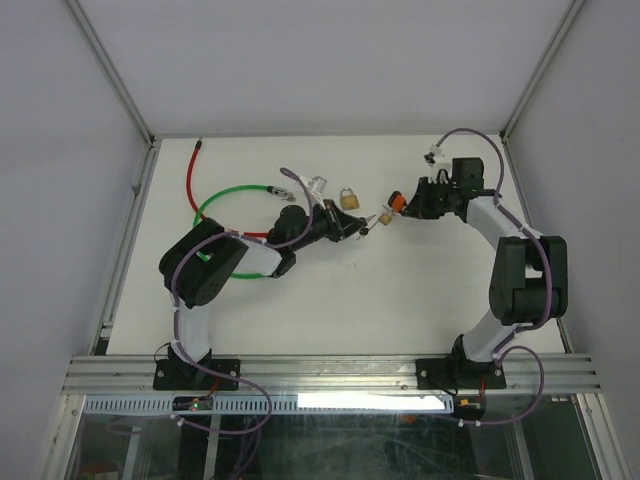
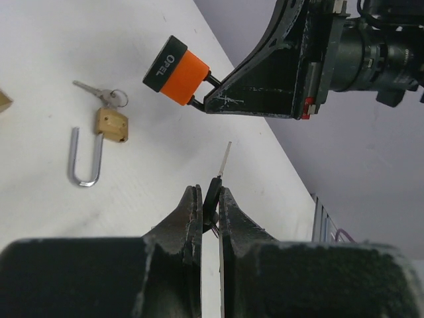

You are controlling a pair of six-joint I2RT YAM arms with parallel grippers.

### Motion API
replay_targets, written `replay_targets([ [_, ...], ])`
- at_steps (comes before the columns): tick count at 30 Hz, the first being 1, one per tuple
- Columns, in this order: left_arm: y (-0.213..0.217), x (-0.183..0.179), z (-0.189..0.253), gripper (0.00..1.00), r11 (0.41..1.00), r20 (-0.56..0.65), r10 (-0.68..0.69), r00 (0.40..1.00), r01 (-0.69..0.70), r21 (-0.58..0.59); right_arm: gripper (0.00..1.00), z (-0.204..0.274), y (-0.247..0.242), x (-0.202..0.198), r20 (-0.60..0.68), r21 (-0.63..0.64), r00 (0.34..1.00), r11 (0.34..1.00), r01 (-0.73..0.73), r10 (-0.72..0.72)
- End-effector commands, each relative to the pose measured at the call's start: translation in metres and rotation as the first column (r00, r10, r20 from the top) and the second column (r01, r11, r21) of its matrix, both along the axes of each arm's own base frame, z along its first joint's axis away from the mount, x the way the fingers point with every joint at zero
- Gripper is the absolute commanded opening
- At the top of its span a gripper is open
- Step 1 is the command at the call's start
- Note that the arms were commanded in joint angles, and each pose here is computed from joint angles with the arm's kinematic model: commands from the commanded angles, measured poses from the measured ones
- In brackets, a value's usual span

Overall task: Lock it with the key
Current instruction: Place the lock at the center of the board.

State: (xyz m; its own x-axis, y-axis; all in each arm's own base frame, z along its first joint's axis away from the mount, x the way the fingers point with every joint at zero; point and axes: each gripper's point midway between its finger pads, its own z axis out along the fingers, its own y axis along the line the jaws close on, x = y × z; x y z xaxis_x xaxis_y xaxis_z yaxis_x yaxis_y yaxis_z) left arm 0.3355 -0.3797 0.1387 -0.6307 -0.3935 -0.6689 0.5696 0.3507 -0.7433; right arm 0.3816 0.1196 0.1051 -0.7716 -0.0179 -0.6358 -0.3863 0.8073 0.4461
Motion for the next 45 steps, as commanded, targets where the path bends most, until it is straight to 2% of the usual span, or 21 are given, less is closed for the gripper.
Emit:
replay_targets([
  [1, -0.049, 0.018, -0.017, 0.00, 0.996, -0.070, 0.036, 0.997, -0.031, 0.079, 0.00, 0.008, -0.039, 0.031, 0.037, -0.015, 0.980, 0.981, 0.195, -0.194],
  [7, -0.117, 0.045, -0.025, 0.00, 0.999, -0.146, 0.009, 0.989, -0.001, 0.053, 0.00, -0.004, -0.063, 0.035, 0.003, -0.025, 0.966, 0.966, 0.258, -0.258],
  [12, -0.153, 0.065, -0.028, 0.00, 0.998, -0.171, 0.039, 0.985, -0.032, 0.045, 0.01, -0.017, -0.085, 0.036, -0.056, -0.009, 0.945, 0.947, 0.322, -0.322],
  [17, -0.173, 0.084, -0.043, 0.04, 0.989, -0.217, 0.134, 0.967, -0.118, 0.083, 0.02, -0.023, -0.098, 0.036, -0.077, -0.011, 0.930, 0.933, 0.360, -0.360],
  [23, -0.192, 0.088, -0.055, 0.04, 0.989, -0.247, 0.139, 0.959, -0.121, 0.085, 0.04, -0.028, -0.103, 0.036, -0.090, -0.017, 0.923, 0.927, 0.375, -0.375],
  [26, -0.194, 0.086, -0.059, 0.09, 0.986, -0.244, 0.153, 0.958, -0.131, 0.101, 0.06, -0.029, -0.104, 0.036, -0.099, -0.012, 0.920, 0.925, 0.379, -0.378],
  [31, -0.194, 0.086, -0.053, 0.19, 0.985, -0.217, 0.154, 0.964, -0.133, 0.111, 0.13, -0.030, -0.105, 0.035, -0.116, -0.005, 0.921, 0.927, 0.375, -0.373],
  [34, -0.195, 0.085, -0.043, 0.29, 0.987, -0.200, 0.145, 0.969, -0.126, 0.104, 0.18, -0.030, -0.105, 0.035, -0.119, -0.001, 0.921, 0.928, 0.374, -0.371],
  [42, -0.187, 0.077, -0.011, 0.39, 0.983, -0.069, 0.135, 0.988, -0.125, 0.136, 0.29, -0.025, -0.105, 0.035, -0.109, 0.001, 0.924, 0.930, 0.368, -0.366],
  [45, -0.181, 0.072, 0.014, 0.43, 0.980, 0.014, 0.140, 0.990, -0.141, 0.142, 0.34, -0.019, -0.105, 0.035, -0.084, 0.000, 0.930, 0.934, 0.358, -0.357],
])
